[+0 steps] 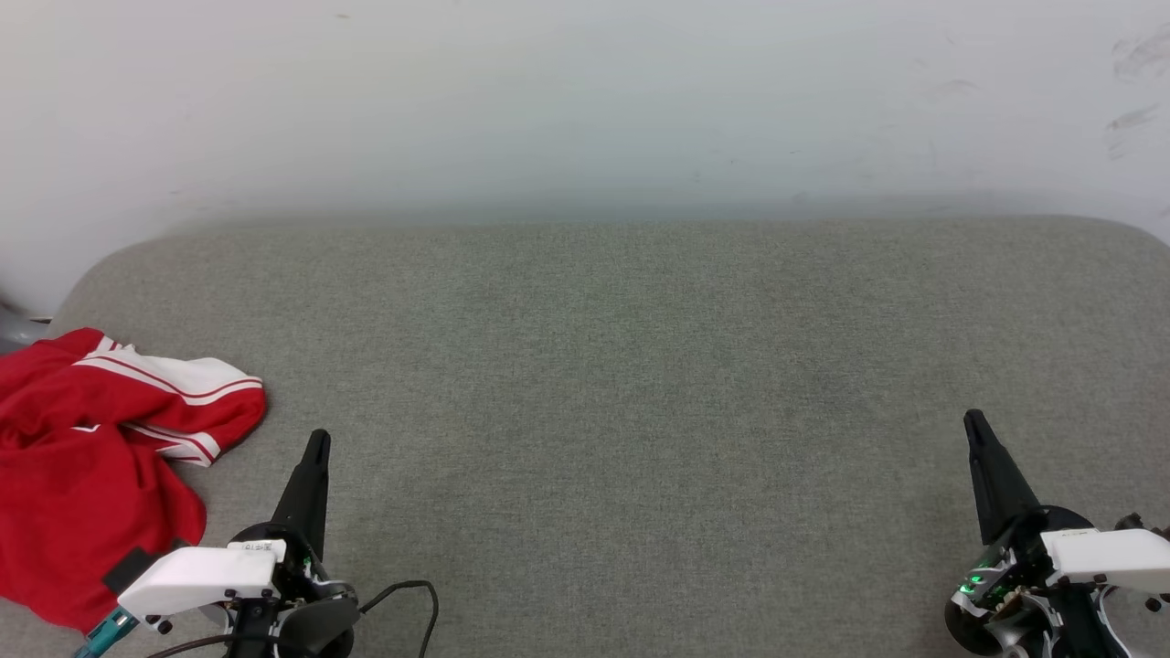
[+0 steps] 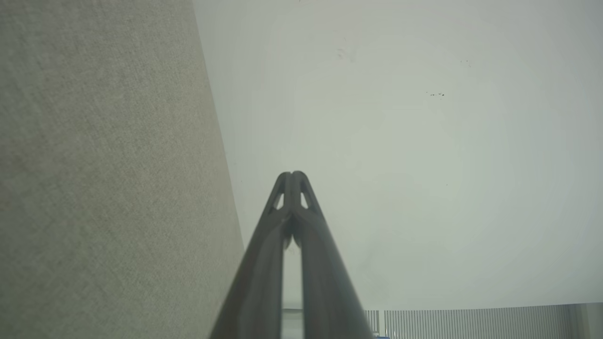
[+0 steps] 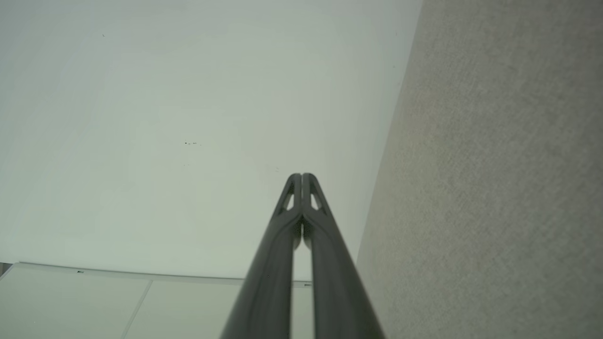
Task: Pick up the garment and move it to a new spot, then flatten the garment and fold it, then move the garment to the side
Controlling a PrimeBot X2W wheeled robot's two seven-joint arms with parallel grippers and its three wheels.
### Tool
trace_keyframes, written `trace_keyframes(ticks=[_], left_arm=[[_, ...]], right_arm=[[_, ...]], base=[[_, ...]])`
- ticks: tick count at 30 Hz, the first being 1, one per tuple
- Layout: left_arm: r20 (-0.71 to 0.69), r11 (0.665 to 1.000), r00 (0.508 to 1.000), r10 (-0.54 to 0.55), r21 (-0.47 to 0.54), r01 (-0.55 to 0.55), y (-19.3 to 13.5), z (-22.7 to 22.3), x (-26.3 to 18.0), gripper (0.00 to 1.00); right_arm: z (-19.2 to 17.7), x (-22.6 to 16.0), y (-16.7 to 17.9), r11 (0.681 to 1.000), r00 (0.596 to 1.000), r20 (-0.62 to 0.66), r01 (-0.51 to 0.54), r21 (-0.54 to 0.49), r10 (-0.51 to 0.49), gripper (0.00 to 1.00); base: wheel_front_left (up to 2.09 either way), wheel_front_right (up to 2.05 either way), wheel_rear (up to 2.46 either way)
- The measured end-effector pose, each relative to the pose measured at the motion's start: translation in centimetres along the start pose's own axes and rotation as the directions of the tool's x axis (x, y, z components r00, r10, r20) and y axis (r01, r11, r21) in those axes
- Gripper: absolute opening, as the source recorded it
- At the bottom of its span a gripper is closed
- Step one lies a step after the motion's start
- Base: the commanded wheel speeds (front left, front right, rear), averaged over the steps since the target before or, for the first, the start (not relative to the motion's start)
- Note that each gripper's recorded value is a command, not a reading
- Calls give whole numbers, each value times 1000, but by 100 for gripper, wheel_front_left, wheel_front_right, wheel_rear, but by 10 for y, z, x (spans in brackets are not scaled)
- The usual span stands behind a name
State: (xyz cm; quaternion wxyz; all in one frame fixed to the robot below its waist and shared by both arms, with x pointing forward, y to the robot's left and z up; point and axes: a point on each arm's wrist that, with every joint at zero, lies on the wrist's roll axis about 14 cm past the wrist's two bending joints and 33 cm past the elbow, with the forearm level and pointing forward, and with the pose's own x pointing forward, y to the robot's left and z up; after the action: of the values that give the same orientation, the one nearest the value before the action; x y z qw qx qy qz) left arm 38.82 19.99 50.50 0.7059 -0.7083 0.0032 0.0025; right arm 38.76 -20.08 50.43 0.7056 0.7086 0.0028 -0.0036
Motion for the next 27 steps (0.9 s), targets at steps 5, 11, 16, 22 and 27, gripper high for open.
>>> trace_keyframes(ticks=[5,11,16,22,27], left_arm=[[0,1000,1000,0,0,0,0,0,0,0],[0,1000,1000,0,0,0,0,0,0,0],[0,1000,1000,10,-1,-10,3,0,-1,100],[-1,998,998,56,-4,-56,19,-4,-8,100],[-3,999,999,38,1,-38,13,-10,-7,100]], right_arm=[[0,0,0,1000,1000,0,0,0,0,0],[0,0,0,1000,1000,0,0,0,0,0],[0,-1,-4,1000,1000,0,11,1,-11,100],[0,-9,-18,999,999,7,53,2,-53,100],[-4,-8,-10,999,1000,10,29,-14,-29,100]], base=[[0,0,0],[0,0,0],[0,0,0],[0,0,0],[0,0,0]])
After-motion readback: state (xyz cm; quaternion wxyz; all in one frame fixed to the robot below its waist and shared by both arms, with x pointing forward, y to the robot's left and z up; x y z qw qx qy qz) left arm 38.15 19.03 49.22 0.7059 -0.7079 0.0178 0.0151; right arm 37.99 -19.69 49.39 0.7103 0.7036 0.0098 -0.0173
